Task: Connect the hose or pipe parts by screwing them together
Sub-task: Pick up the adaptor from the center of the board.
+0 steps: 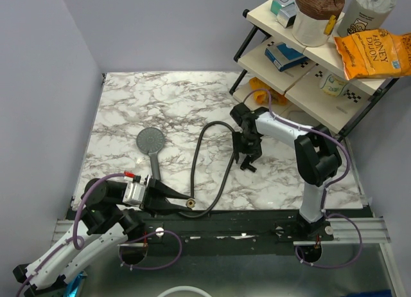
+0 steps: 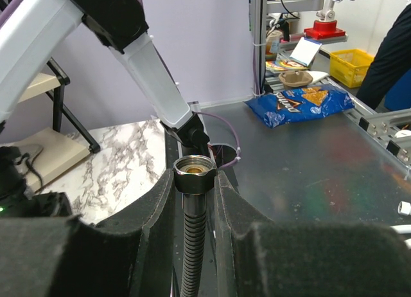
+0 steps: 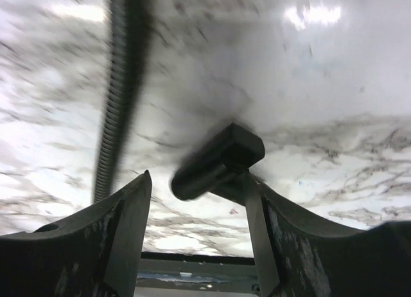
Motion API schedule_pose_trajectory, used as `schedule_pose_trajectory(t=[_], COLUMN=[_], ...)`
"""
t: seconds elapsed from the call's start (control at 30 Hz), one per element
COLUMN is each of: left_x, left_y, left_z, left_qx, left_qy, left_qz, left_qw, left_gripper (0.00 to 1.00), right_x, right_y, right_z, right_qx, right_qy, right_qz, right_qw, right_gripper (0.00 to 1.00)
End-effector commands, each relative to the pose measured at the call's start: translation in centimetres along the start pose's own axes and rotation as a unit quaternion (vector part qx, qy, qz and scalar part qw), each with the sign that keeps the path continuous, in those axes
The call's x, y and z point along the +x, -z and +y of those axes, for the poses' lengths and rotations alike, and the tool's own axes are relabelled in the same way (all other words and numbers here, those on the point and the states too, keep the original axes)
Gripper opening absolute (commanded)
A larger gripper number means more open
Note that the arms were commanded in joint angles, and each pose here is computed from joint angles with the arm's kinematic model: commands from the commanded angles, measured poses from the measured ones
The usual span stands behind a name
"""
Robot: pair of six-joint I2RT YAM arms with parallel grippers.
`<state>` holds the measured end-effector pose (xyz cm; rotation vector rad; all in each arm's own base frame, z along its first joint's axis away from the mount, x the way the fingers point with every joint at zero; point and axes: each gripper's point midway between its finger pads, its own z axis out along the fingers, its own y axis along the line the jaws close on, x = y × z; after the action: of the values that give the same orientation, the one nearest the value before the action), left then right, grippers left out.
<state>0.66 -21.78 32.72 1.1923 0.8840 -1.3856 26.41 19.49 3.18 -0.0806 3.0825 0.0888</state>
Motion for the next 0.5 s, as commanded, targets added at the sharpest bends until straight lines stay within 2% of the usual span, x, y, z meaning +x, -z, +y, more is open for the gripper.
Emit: schedule_pose_trajectory(t=[0.0,0.2,0.47], left_x=[-0.4,-0.5,-0.2], left_y=[-0.1,0.0,0.0], left_z=[-0.3,-0.2,0.0], left_qx=[0.015,0.012,0.009], left_qy=[-0.017,-0.021,-0.02], left_qz=[-0.006,-0.003,0.0], left_qw=[1.0,1.0,1.0], left_gripper=[0.0,0.0,0.0], right_x=[-2.6,-4.2,-3.0], right_y=[0.1,-0.5,-1.0], right_z=[0.5,1.6,0.3], right_qx=[0.021,0.015,0.035], right_qy=[0.013,0.006,0.013], right_qz=[-0.013,-0.012,-0.005], right_qw=[1.0,1.0,0.999], right_gripper=[0.69,0.7,0.67])
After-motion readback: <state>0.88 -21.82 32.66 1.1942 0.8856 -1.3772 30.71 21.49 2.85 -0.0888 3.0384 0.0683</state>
